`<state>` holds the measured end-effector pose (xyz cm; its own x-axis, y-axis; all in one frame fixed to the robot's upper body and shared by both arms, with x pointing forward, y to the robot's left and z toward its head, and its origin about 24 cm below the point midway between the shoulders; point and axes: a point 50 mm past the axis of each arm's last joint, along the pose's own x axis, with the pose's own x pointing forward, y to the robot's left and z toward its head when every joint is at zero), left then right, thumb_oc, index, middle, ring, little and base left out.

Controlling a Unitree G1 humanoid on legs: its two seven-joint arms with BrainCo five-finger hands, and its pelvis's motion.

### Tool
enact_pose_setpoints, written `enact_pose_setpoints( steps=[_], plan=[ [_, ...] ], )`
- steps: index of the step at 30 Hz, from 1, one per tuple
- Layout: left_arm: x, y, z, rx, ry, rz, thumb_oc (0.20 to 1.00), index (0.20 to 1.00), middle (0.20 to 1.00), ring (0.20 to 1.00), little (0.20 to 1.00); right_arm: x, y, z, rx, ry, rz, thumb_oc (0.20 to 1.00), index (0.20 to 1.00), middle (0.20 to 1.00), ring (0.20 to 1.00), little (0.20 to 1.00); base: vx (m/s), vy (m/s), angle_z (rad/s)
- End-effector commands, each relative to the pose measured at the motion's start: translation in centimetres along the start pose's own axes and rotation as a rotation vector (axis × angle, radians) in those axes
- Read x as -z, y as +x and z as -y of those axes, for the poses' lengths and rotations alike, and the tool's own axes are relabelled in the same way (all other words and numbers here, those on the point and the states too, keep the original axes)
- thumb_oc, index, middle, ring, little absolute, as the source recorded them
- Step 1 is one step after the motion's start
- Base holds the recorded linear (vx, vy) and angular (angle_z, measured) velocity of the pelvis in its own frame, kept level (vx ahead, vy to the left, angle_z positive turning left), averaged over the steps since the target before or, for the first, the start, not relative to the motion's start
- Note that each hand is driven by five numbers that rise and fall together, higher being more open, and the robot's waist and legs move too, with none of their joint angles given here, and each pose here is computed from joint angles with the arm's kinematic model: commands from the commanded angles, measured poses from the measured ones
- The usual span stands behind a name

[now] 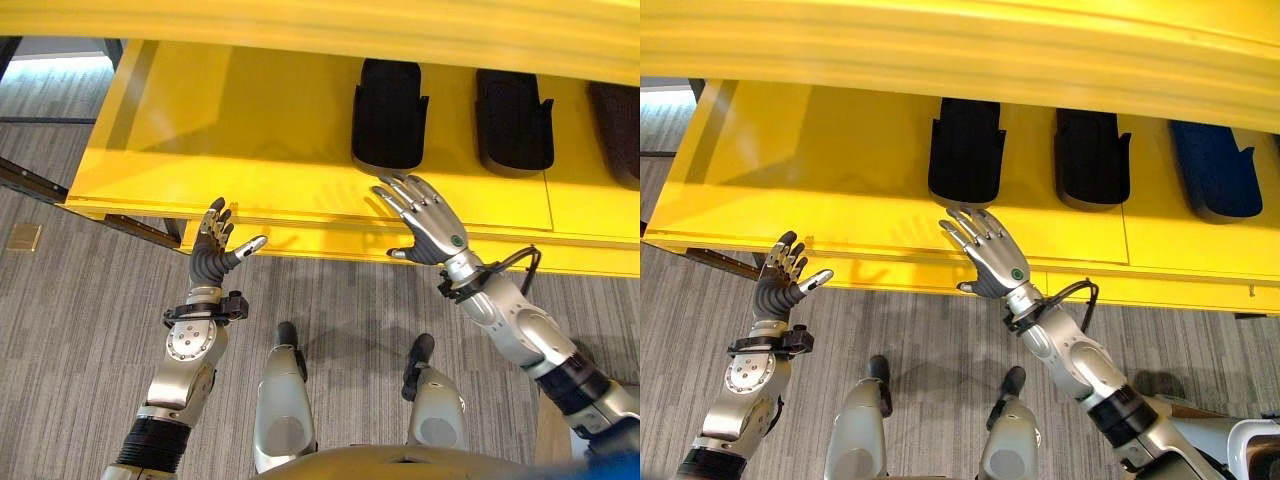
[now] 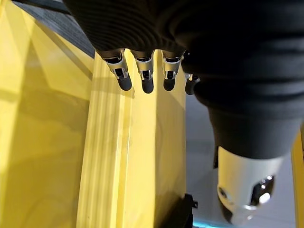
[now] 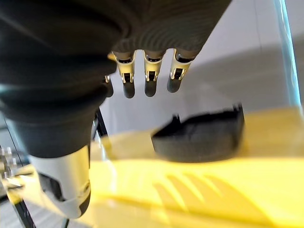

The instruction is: Move parts from the plastic box to the shelf.

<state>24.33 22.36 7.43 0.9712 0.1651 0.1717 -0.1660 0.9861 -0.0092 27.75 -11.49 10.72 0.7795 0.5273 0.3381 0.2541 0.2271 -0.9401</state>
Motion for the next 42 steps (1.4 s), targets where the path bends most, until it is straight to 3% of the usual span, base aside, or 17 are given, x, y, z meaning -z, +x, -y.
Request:
enact_pose_setpoints(
  steps=[1,17,42],
  plan=[
    [-2.0,0.4,-0.4,-0.009,0.037,0.126,1.000,1.000,1.000,1.000,1.000,-1.3,1.7,1.7,0.103,-0.010,0.056,1.000,1.000,1.000,1.000,1.000,0.00,0.000,0.00],
    [-2.1,0.5,-0.2,-0.016,0.020,0.137,1.000,1.000,1.000,1.000,1.000,-1.0,2.9,-1.3,0.022,0.003,-0.015,1.000,1.000,1.000,1.000,1.000,0.00,0.000,0.00],
    [-2.5,0.7,-0.2,-0.032,-0.006,0.157,1.000,1.000,1.000,1.000,1.000,-0.1,4.9,-1.4,0.054,0.017,-0.095,1.000,1.000,1.000,1.000,1.000,0.00,0.001,0.01]
  ],
)
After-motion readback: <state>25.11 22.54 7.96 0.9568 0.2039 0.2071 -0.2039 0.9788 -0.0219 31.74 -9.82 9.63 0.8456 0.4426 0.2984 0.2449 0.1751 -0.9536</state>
